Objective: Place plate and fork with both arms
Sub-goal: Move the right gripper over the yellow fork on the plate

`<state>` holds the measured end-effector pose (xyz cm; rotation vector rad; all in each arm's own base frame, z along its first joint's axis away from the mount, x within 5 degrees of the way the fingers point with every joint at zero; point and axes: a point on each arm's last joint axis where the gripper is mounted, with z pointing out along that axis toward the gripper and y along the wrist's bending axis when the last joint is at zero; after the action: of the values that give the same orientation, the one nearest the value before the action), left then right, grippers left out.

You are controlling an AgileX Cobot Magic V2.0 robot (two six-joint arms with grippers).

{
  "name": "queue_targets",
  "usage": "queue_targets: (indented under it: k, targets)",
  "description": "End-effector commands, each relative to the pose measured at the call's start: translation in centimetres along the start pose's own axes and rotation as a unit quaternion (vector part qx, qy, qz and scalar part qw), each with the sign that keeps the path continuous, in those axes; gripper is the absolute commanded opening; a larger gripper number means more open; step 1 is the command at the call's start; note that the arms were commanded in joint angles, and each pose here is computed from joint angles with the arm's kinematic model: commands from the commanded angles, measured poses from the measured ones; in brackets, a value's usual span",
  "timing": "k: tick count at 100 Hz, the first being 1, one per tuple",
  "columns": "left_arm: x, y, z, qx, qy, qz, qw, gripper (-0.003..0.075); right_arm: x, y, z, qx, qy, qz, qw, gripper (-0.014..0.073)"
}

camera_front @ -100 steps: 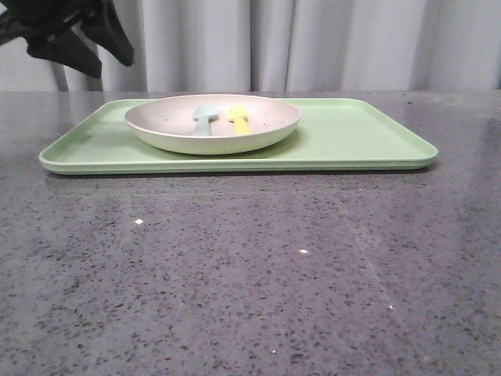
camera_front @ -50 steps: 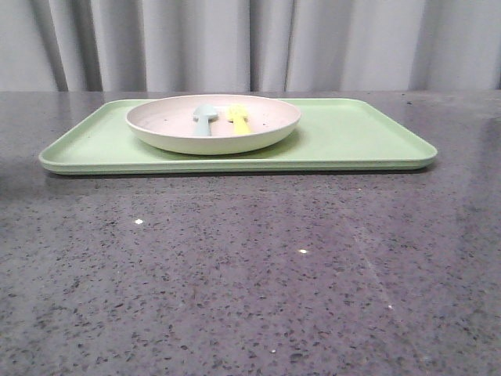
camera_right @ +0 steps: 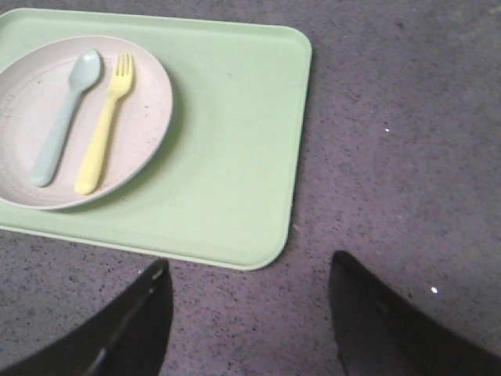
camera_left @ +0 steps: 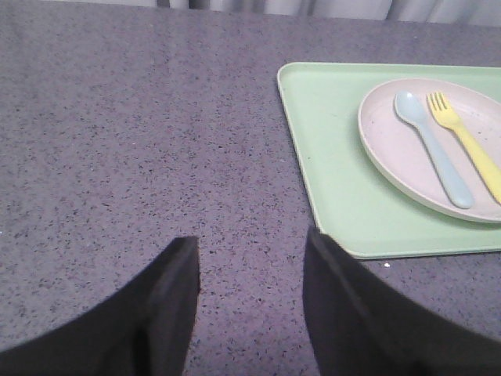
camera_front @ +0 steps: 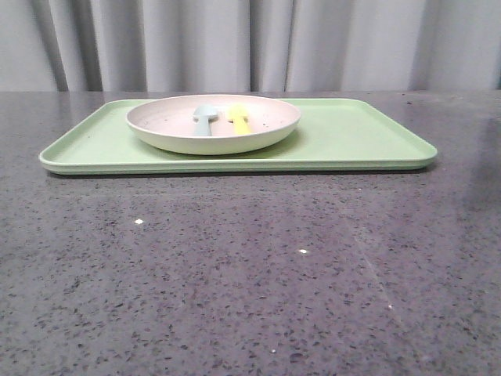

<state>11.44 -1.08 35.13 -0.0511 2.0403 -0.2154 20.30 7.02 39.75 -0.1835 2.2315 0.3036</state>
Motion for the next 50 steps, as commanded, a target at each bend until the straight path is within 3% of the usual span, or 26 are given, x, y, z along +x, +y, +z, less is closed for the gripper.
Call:
queue_targets:
  k: [1,50]
  targets:
    - [-1.1,-0.2,-1.1,0.000,-0.049,-0.004,0.999,0.0312,-2.5,1.1,0.0,-0.017,-0.039,-0.018,0.999,0.0444]
    - [-1.0,-0.2,-1.4,0.001,-0.052,-0.003,0.999,0.0312,-8.3,7.6,8.2,-0.067,0.032,-0.066,0.995,0.0444]
